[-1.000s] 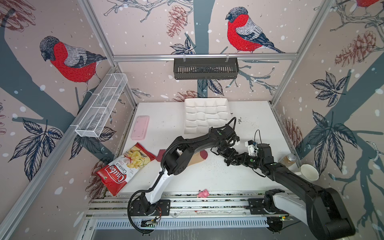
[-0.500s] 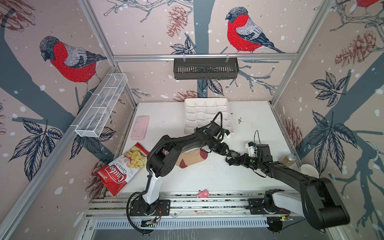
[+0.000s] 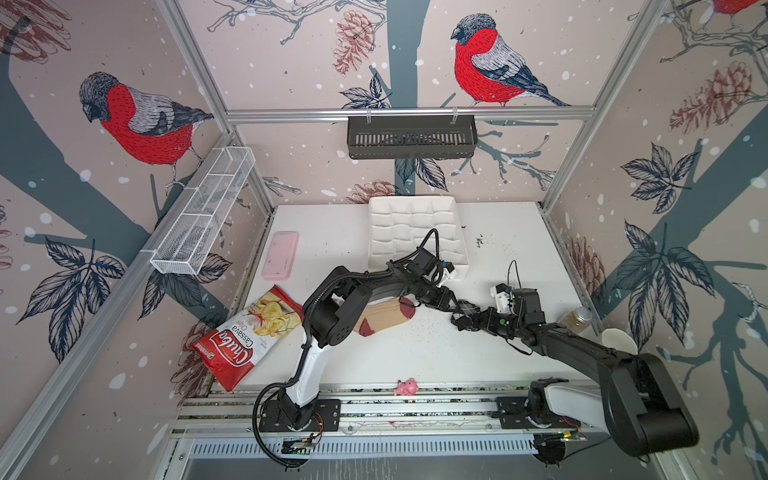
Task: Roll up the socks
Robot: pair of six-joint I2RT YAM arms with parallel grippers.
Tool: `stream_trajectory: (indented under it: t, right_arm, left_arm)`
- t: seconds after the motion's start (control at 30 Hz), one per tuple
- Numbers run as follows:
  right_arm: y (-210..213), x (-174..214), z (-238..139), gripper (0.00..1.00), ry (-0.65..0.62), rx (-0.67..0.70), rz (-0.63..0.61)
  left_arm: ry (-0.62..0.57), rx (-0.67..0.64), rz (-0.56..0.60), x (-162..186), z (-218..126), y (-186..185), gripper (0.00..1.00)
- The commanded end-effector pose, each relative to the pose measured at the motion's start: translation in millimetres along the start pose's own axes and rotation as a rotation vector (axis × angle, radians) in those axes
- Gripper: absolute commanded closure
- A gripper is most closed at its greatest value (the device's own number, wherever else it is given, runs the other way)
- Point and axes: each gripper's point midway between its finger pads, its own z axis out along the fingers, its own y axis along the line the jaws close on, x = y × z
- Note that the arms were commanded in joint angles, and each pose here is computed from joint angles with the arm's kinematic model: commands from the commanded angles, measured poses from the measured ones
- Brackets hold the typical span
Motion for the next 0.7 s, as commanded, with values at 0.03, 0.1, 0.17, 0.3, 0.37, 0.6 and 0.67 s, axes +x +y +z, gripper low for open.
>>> stream_trajectory:
  t: [0.03, 0.1, 0.17, 0.3, 0.37, 0.6, 0.67]
  right_arm:
    - [-12.9, 7.3, 0.5, 0.98, 0.021, 0.058, 0.021]
    - [-12.1, 6.6, 0.5, 0.98, 0.019, 0.055, 0.020]
    - [-10.9, 6.2, 0.6, 0.98, 0.018, 0.049, 0.019]
    - [-10.5, 6.4, 0.7, 0.98, 0.017, 0.045, 0.018]
    - [-9.2, 6.5, 1.0, 0.98, 0.018, 0.036, 0.017]
    - [-8.3, 6.5, 1.7, 0.98, 0.018, 0.026, 0.015]
    - [-8.7, 7.2, 2.2, 0.98, 0.019, 0.025, 0.015]
  left_arm:
    - [-0.006, 0.038, 0.022, -2.4, 2.8, -7.0, 0.48]
    - [-0.001, 0.040, 0.026, -2.0, 5.4, -9.5, 0.48]
    - [0.011, 0.040, 0.023, -0.1, 9.5, -9.6, 0.48]
    - [0.027, 0.046, 0.018, 4.8, 19.9, -10.8, 0.48]
    - [0.034, 0.045, 0.018, 6.7, 24.6, -12.4, 0.48]
    - [0.028, 0.059, 0.013, 7.1, 33.2, -15.4, 0.48]
    - [0.027, 0.070, 0.018, 6.1, 35.2, -18.6, 0.49]
